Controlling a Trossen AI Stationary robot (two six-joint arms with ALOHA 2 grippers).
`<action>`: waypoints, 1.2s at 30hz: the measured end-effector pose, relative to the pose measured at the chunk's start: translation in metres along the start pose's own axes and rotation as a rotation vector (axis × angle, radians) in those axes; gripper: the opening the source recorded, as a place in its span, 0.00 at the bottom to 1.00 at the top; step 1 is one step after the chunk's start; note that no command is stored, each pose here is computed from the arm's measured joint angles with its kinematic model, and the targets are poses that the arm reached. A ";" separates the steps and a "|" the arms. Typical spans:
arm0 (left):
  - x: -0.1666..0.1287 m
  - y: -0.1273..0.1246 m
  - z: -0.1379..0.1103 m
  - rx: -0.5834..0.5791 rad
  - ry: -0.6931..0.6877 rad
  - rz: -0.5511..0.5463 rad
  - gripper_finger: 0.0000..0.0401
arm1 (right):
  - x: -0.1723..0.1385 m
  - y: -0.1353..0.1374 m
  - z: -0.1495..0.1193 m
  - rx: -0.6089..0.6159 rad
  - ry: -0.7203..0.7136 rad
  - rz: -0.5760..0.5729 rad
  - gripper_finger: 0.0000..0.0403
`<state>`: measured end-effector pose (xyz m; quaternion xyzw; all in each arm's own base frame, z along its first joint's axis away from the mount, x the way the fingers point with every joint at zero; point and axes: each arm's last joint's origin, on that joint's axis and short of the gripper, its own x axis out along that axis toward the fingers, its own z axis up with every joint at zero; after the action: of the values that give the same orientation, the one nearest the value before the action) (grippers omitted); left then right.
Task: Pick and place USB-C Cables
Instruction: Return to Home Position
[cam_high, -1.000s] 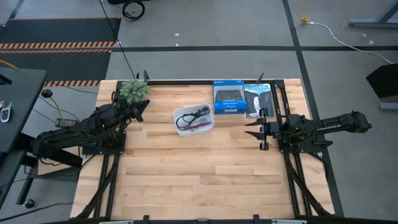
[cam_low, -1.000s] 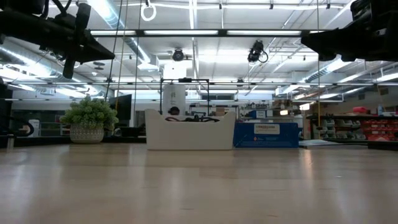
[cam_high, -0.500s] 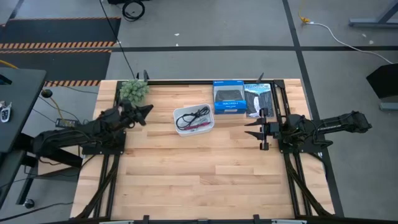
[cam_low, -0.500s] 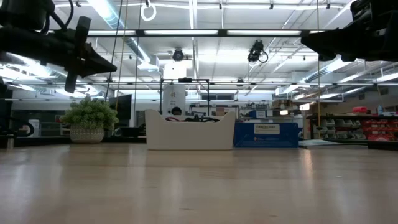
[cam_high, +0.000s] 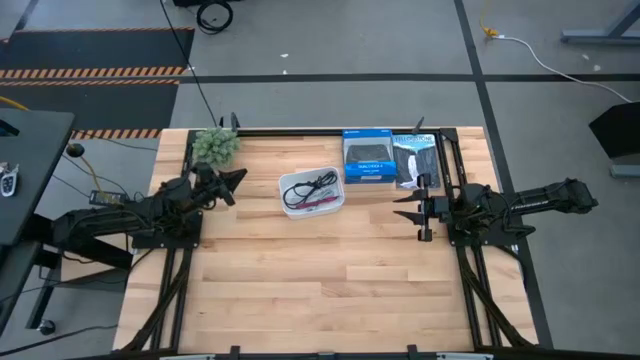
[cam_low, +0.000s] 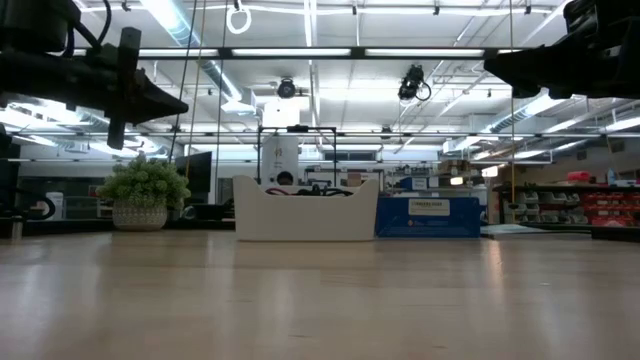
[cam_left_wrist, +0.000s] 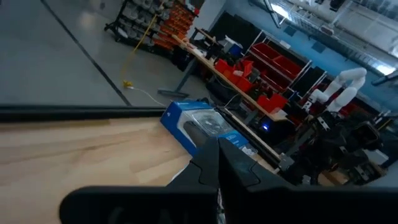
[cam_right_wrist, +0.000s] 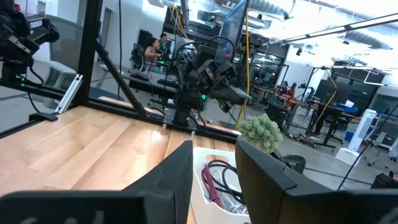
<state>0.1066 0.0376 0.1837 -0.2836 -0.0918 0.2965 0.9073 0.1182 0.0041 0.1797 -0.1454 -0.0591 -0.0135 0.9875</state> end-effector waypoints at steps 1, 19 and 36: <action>-0.001 0.000 0.001 0.011 -0.004 -0.003 0.01 | 0.000 0.000 0.000 0.000 0.000 0.000 0.32; -0.020 0.011 -0.002 0.019 0.044 0.008 0.00 | 0.000 0.000 0.000 0.000 0.000 -0.001 0.32; -0.019 0.012 -0.003 0.373 0.032 0.012 0.07 | 0.000 0.000 0.000 0.000 0.000 0.000 0.32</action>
<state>0.0865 0.0327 0.1749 -0.1155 -0.0190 0.3094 0.9437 0.1181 0.0041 0.1797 -0.1454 -0.0593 -0.0137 0.9875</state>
